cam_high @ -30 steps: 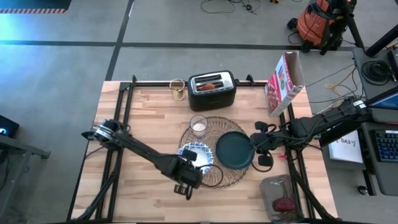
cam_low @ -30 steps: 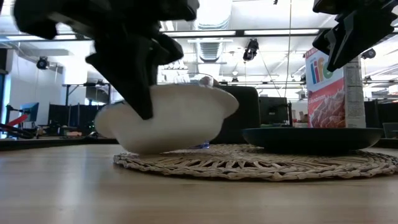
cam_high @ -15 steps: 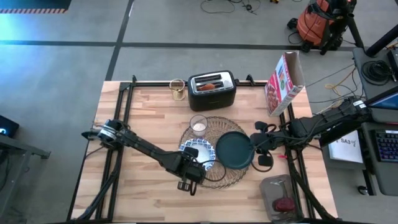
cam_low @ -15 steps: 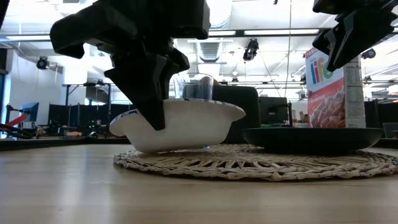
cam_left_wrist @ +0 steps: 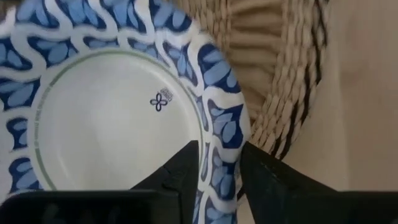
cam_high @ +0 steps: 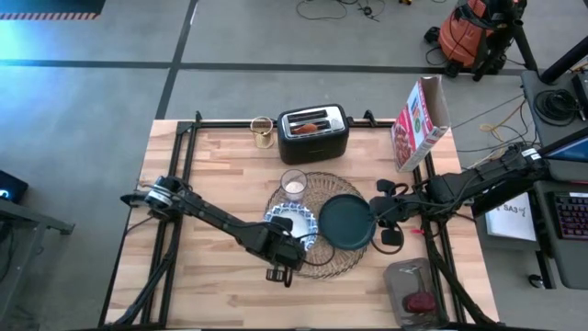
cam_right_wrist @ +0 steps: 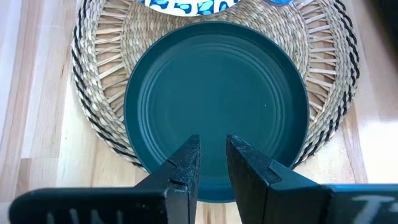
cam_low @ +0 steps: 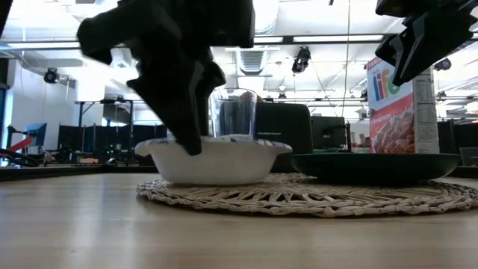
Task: Arrange a breakfast setting
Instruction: Put the white and blue bowl on the left of the brown place mat, then pour the cereal into the white and blue bowl
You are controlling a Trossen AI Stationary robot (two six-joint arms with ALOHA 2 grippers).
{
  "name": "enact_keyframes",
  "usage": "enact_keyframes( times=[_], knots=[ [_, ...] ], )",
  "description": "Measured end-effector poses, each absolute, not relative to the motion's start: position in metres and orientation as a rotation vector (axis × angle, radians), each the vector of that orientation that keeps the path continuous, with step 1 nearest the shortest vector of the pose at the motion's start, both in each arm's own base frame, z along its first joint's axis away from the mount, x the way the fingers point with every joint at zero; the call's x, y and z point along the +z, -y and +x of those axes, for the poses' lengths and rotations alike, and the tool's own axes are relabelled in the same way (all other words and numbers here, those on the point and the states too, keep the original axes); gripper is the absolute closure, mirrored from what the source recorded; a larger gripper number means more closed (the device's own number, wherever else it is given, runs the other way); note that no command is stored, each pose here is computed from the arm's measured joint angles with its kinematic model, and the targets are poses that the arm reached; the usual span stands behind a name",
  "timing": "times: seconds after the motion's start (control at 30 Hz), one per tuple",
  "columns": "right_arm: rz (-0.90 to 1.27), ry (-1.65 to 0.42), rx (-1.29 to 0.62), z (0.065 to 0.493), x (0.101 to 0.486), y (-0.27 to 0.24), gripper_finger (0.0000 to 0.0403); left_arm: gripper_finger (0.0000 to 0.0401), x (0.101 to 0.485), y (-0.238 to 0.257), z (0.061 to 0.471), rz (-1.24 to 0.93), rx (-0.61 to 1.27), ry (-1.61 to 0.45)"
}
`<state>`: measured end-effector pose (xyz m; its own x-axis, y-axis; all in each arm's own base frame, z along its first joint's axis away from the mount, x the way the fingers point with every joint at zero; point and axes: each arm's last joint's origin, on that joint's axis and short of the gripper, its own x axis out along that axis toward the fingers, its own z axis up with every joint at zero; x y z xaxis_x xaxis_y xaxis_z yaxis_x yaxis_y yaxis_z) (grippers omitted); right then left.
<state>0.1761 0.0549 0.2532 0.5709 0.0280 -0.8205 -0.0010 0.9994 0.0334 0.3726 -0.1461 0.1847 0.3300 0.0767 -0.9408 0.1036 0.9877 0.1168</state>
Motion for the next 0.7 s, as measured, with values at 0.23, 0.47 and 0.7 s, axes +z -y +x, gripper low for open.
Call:
enact_keyframes(
  times=[0.23,0.47,0.7],
  knots=[
    [0.030,-0.963,0.017,0.176,0.253,-0.055,0.0335,0.0274,0.203,0.150,0.377,0.134,-0.001,-1.218],
    [0.030,-0.963,0.017,0.176,0.253,-0.055,0.0335,0.0273,0.223,0.161,0.374,0.136,-0.009,-1.225],
    [0.030,-0.963,0.017,0.176,0.253,-0.055,0.0335,0.0272,0.230,0.161,0.365,0.152,0.039,-1.273]
  ],
)
